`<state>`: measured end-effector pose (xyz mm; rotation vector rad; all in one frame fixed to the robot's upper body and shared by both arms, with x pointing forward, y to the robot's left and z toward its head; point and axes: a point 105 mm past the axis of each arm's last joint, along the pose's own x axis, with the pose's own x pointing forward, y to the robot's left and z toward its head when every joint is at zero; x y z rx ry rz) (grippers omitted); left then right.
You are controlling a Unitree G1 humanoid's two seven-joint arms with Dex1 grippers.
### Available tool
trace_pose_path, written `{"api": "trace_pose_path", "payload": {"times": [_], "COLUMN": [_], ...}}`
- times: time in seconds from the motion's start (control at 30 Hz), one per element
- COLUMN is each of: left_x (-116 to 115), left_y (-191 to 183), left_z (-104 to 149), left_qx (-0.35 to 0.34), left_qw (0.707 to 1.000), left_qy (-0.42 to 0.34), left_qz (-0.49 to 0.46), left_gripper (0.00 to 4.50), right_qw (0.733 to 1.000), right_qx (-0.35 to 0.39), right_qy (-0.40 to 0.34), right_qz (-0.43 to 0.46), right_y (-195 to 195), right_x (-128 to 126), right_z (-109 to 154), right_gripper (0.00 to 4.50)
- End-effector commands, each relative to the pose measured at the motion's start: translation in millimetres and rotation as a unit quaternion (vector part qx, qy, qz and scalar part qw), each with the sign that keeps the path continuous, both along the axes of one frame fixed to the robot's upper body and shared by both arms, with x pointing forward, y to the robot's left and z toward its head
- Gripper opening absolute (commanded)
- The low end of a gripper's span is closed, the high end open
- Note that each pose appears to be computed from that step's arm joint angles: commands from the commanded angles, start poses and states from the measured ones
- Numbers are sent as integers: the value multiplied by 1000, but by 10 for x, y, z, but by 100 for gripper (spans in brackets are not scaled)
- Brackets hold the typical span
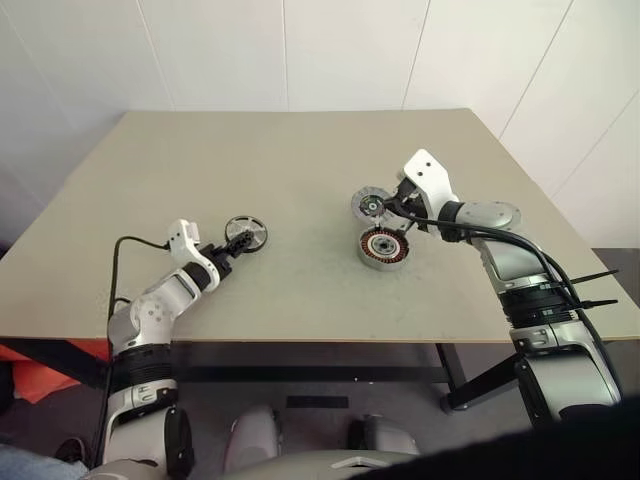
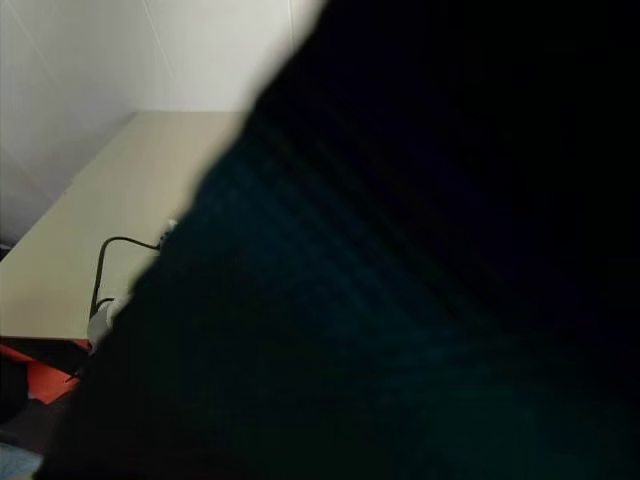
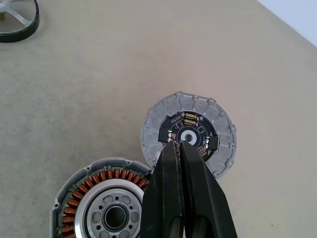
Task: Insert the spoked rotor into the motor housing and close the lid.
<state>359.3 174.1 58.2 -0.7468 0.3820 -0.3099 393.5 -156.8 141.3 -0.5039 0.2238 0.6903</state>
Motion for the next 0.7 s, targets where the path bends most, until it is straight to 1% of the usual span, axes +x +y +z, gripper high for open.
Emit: {"api": "trace_pose_path", "payload": {"times": [0.03, 0.1, 0.13, 0.23, 0.37, 0.5, 0.57, 0.6, 0.7], "left_x": [42, 57, 63, 90, 112, 131, 134, 136, 137], "left_y": [-135, -132, -126, -72, -59, -79, -85, -84, -116], "left_z": [47, 48, 44, -10, -90, -84, -76, -77, -56], "left_qx": [-16, -18, -18, -6, 26, 20, 17, 17, 16], "left_qw": [1000, 1000, 1000, 1000, 999, 999, 999, 999, 1000], "left_qy": [-5, -5, -5, 3, 15, 8, 5, 5, 2], "left_qz": [-17, -12, -9, 12, 25, 30, 29, 30, 20], "left_gripper": [450, 450, 431, 362, 229, 229, 195, 173, 80], "right_qw": [1000, 999, 999, 999, 998, 998, 998, 998, 997], "right_qx": [1, 0, 0, 1, 2, 1, 0, 0, -2], "right_qy": [-30, -31, -32, -40, -44, -46, -49, -50, -57], "right_qz": [-5, -9, -12, -25, -33, -35, -40, -43, -54], "right_y": [-38, -59, -70, -115, -137, -141, -162, -171, -228], "right_x": [29, 30, 34, 62, 89, 100, 111, 115, 133], "right_z": [152, 148, 150, 176, 192, 193, 209, 215, 257], "right_gripper": [3, 3, 1, 0, 0, 0, 0, 0, 0]}}
